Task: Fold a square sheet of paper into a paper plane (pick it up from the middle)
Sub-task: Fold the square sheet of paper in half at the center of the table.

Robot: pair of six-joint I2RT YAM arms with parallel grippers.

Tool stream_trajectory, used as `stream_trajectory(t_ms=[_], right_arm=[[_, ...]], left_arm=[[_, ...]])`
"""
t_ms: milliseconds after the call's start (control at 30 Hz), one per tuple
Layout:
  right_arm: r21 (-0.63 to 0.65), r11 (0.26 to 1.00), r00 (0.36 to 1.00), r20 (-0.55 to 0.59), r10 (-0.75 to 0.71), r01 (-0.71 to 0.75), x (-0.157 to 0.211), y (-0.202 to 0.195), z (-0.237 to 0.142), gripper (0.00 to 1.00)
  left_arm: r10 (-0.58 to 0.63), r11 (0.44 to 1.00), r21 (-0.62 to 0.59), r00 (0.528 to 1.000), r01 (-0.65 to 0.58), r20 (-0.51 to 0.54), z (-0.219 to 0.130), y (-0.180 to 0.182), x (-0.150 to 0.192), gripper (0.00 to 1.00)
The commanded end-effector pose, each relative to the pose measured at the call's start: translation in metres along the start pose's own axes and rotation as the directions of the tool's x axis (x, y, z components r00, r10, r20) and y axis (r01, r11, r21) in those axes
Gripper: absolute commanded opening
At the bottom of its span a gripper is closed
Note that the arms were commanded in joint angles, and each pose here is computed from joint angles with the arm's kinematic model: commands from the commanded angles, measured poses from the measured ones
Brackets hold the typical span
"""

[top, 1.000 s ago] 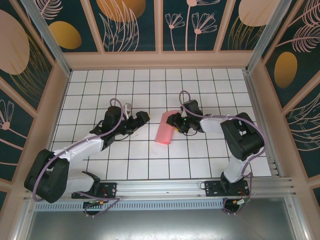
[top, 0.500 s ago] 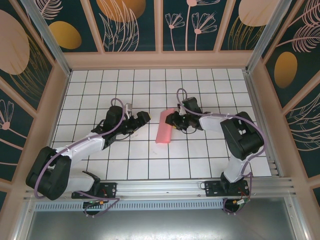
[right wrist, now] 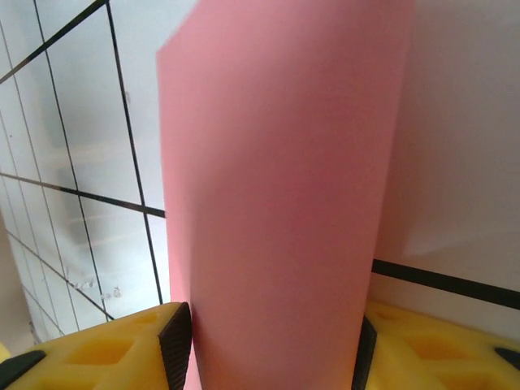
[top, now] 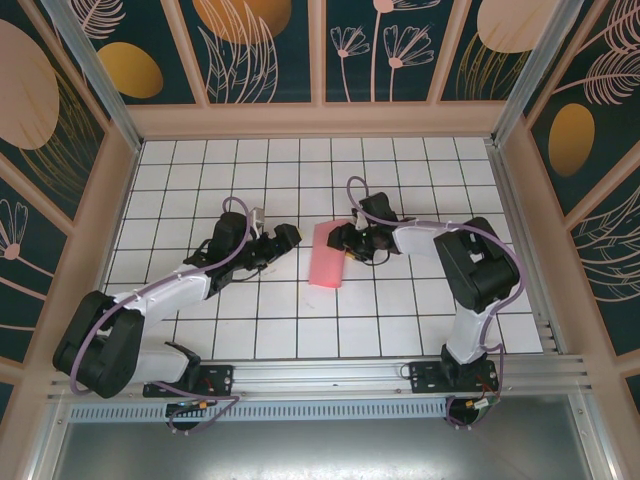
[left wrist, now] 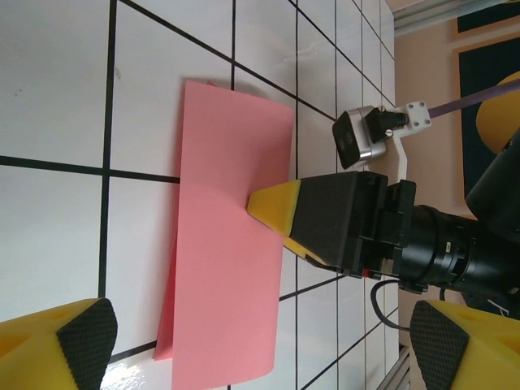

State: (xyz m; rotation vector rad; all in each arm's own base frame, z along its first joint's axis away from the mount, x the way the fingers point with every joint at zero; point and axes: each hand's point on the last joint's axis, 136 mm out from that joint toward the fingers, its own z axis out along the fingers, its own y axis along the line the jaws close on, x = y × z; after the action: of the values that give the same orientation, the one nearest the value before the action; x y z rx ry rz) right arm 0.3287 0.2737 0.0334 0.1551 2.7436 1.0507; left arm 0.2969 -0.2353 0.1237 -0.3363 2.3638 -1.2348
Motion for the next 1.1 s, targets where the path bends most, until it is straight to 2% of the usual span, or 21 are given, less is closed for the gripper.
stream_trajectory(t_ms=[0,167,267,433,700,900,1067], right_arm=[[0.079,0.995,0.997,0.067,0.049,-0.055,-0.006,-0.007,-0.011,0.56],[0.089,0.991,0.99,0.109,0.085,-0.095,-0.01,-0.007,-0.016,0.58],[0.147,0.983,0.988,0.123,0.095,-0.113,-0.011,-0.014,-0.019,0.59],[0.249,0.967,0.997,0.07,0.038,-0.054,-0.004,-0.026,-0.015,0.6],[0.24,0.971,0.999,0.027,0.018,-0.023,-0.001,-0.027,-0.005,0.61],[0.29,0.956,0.999,0.034,0.04,-0.048,0.0,-0.039,-0.005,0.61],[0.35,0.937,1.0,0.004,0.001,-0.002,0.008,-0.042,0.001,0.62]], left_arm=[[0.03,1.0,0.007,1.0,-0.03,0.002,0.002,-0.007,-0.003,0.95],[0.034,0.999,0.007,0.999,-0.034,-0.001,0.003,-0.007,-0.004,0.95],[0.038,0.999,0.006,0.999,-0.038,-0.007,0.004,-0.007,-0.003,0.95],[0.051,0.999,0.004,0.999,-0.051,-0.01,0.005,-0.008,-0.004,0.95],[0.06,0.998,0.007,0.998,-0.06,-0.013,0.006,-0.011,-0.006,0.95],[0.065,0.998,0.005,0.998,-0.065,-0.013,0.006,-0.01,-0.005,0.95],[0.066,0.998,0.001,0.998,-0.066,-0.015,0.006,-0.009,-0.005,0.95]])
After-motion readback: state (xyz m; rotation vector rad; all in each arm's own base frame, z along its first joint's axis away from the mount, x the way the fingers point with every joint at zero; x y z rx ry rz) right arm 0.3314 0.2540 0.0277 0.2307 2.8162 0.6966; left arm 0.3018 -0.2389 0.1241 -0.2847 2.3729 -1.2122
